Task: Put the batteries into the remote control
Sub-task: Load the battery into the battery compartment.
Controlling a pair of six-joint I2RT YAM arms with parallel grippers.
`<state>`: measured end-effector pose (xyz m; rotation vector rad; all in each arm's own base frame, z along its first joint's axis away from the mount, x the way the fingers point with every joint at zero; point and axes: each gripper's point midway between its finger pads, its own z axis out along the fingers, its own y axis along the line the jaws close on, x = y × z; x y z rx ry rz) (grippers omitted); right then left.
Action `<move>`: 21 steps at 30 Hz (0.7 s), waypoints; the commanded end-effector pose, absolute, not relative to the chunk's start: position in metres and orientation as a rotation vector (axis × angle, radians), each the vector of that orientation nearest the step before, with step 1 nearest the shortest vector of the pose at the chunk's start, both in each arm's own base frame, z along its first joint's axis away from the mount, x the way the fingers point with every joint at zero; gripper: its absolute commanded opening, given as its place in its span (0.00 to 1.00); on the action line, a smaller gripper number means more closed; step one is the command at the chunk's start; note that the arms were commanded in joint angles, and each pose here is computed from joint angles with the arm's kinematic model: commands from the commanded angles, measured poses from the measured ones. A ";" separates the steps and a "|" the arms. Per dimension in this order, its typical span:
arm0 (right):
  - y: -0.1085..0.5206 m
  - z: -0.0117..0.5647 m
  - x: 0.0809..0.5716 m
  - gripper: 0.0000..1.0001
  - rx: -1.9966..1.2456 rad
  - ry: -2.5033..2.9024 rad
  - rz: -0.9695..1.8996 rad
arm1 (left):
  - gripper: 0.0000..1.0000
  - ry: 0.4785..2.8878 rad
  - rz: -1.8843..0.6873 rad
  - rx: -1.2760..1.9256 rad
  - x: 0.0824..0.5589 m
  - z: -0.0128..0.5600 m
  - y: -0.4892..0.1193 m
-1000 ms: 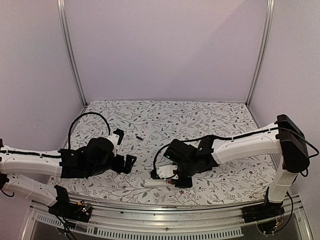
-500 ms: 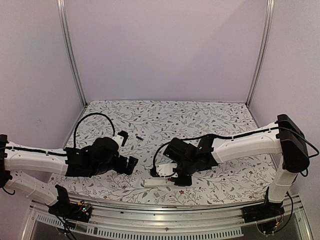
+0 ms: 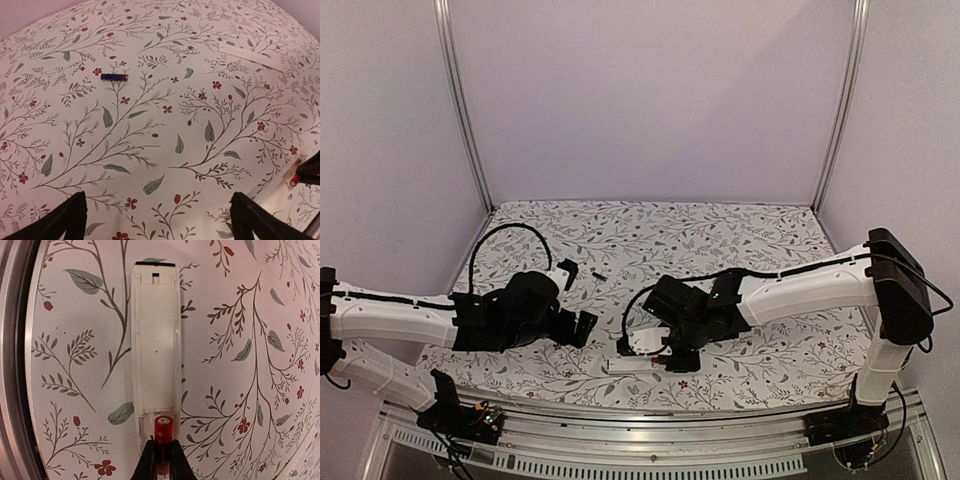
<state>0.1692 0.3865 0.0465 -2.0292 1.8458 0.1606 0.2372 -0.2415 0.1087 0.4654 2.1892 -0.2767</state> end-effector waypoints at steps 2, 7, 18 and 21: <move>0.391 0.036 0.161 0.05 -2.067 1.850 0.211 | 1.00 2.184 -0.284 0.465 0.243 0.113 -0.245; 0.384 0.034 0.161 0.05 -2.067 1.861 0.186 | 1.00 2.185 -0.278 0.465 0.242 0.112 -0.242; 0.381 0.047 0.171 0.05 -2.023 1.861 0.142 | 1.00 2.189 -0.279 0.469 0.244 0.109 -0.244; 0.382 0.046 0.174 0.05 -2.018 1.862 0.126 | 0.99 2.192 -0.277 0.469 0.244 0.108 -0.243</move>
